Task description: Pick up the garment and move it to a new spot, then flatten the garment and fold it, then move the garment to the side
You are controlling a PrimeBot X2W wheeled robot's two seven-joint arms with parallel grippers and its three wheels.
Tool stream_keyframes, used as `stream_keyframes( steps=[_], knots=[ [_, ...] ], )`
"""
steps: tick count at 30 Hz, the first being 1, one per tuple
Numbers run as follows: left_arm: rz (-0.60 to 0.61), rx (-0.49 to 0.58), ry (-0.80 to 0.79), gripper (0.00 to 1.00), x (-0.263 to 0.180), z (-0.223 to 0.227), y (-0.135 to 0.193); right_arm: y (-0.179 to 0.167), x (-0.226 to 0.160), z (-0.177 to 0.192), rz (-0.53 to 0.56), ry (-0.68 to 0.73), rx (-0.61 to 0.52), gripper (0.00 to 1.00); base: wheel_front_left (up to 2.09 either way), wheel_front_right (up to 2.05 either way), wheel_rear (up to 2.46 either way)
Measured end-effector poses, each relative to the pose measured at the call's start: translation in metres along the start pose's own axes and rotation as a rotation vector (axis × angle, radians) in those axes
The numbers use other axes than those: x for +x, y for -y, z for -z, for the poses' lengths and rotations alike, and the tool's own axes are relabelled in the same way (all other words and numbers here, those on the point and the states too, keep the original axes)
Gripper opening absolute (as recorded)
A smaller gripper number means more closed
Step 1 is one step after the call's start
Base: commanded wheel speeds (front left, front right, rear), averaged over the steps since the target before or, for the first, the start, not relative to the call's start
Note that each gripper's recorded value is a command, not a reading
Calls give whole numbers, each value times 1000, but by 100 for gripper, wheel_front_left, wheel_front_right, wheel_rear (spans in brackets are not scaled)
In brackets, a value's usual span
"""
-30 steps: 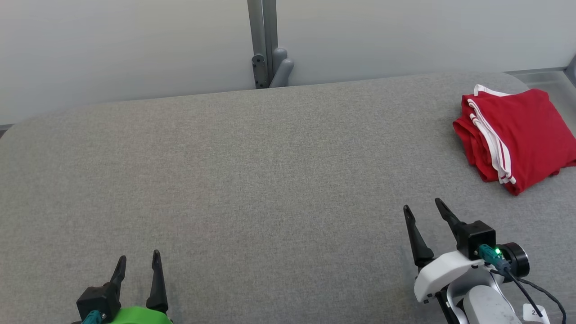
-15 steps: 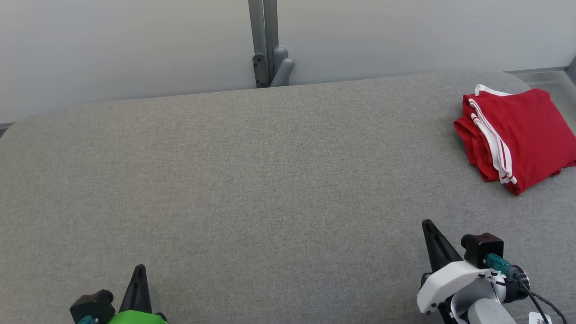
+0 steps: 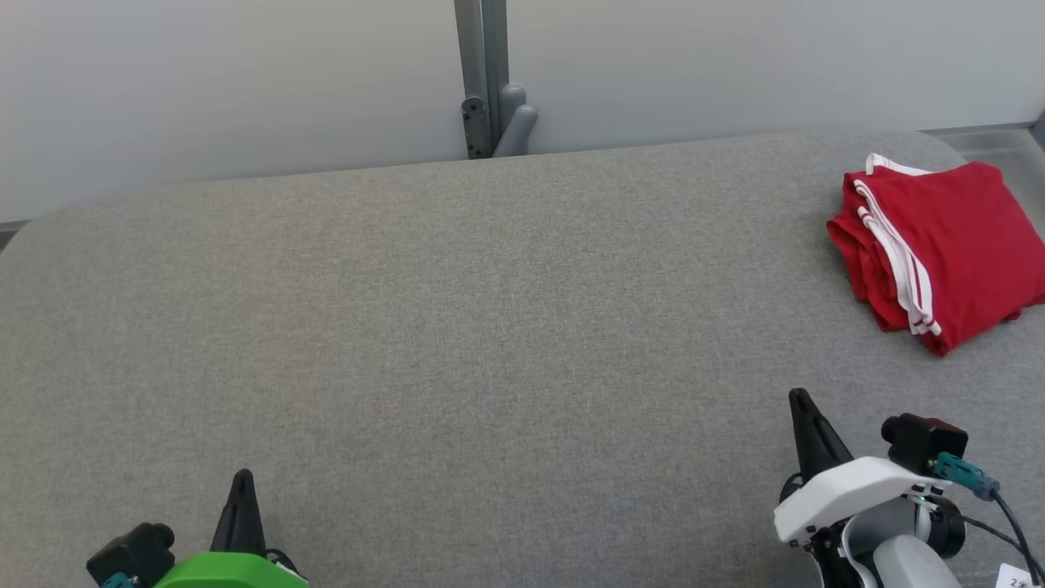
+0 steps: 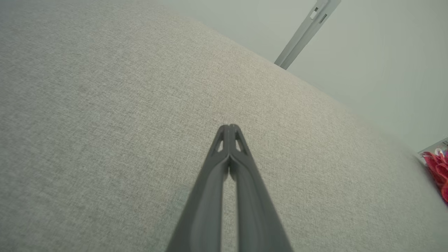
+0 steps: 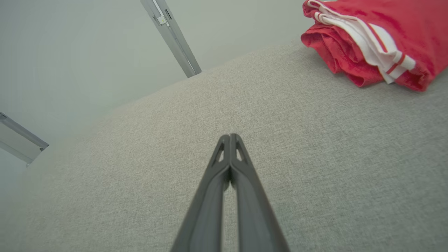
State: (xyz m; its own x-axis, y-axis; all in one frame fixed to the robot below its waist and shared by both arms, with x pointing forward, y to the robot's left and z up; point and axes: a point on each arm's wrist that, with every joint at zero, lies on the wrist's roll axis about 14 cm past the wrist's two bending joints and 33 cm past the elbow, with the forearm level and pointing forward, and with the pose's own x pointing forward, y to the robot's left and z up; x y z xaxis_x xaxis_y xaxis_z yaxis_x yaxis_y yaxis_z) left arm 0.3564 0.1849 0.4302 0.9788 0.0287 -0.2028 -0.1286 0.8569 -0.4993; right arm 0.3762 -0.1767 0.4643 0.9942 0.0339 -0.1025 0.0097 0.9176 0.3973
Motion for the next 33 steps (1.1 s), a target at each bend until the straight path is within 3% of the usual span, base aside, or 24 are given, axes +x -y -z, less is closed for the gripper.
stream_keyframes(
  steps=[33],
  knots=[
    [15, -439, 25, 0, 8, -23, 8, 10, 4, -19, 39, 36, 495, 0, 0, 0, 0]
  ],
)
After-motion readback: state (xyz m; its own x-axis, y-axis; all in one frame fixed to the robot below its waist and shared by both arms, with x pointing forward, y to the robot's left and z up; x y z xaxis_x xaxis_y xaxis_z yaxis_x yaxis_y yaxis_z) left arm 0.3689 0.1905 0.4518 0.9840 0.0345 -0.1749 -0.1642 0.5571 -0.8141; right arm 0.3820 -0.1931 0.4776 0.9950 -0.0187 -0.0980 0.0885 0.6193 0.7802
